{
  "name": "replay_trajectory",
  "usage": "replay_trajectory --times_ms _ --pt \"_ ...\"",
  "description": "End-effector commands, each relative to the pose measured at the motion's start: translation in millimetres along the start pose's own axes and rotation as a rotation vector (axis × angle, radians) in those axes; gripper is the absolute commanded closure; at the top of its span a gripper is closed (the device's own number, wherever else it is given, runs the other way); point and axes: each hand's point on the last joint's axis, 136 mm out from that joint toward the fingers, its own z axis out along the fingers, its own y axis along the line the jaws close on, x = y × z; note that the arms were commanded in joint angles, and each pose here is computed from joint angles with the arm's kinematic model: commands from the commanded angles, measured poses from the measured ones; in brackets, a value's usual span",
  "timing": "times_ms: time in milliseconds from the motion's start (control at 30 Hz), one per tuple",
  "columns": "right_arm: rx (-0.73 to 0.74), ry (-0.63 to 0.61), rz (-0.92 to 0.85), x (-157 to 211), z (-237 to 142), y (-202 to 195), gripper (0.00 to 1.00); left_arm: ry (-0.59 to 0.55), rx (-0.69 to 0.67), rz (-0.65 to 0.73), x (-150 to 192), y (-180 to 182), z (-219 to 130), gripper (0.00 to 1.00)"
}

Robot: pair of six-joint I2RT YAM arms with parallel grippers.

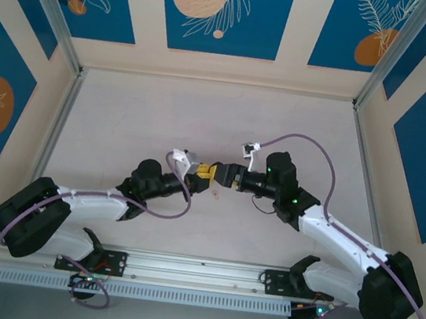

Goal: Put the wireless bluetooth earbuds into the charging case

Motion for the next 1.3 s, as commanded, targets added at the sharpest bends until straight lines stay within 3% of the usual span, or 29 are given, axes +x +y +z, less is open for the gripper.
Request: replay_trajectory --times_ms 0,267,433,667,833,933,1267 --pt "-0.007 -0.043 -0.194 -9.5 -23.4 8.2 0.20 -0.003 0.072 0.029 -3.6 -15.2 -4.0 0.84" --pt "-0.127 -0.052 -0.589 -14.8 -75.4 18.0 0.23 0.017 0.247 0.050 -14.2 -42.3 -2.0 0.81" --pt "-0.285 0.023 -0.803 10.5 -84.4 28.2 0.29 -0.002 0.340 0.070 -22.0 -56.8 -2.3 0.81" --pt "-0.390 0.146 -0.793 28.5 -86.7 28.5 0.32 -0.031 0.426 0.057 -29.1 -67.7 1.6 0.81" --pt "-0.442 0.151 -0.810 24.1 -84.7 31.8 0.33 -0.049 0.471 0.043 -34.9 -73.3 3.3 0.82" --pt "-0.481 0.156 -0.816 20.8 -82.6 35.0 0.40 -0.060 0.480 0.044 -37.4 -74.5 3.3 0.82" --pt "-0.545 0.197 -0.784 10.9 -71.8 36.2 0.50 -0.070 0.492 0.049 -42.9 -76.8 2.2 0.82"
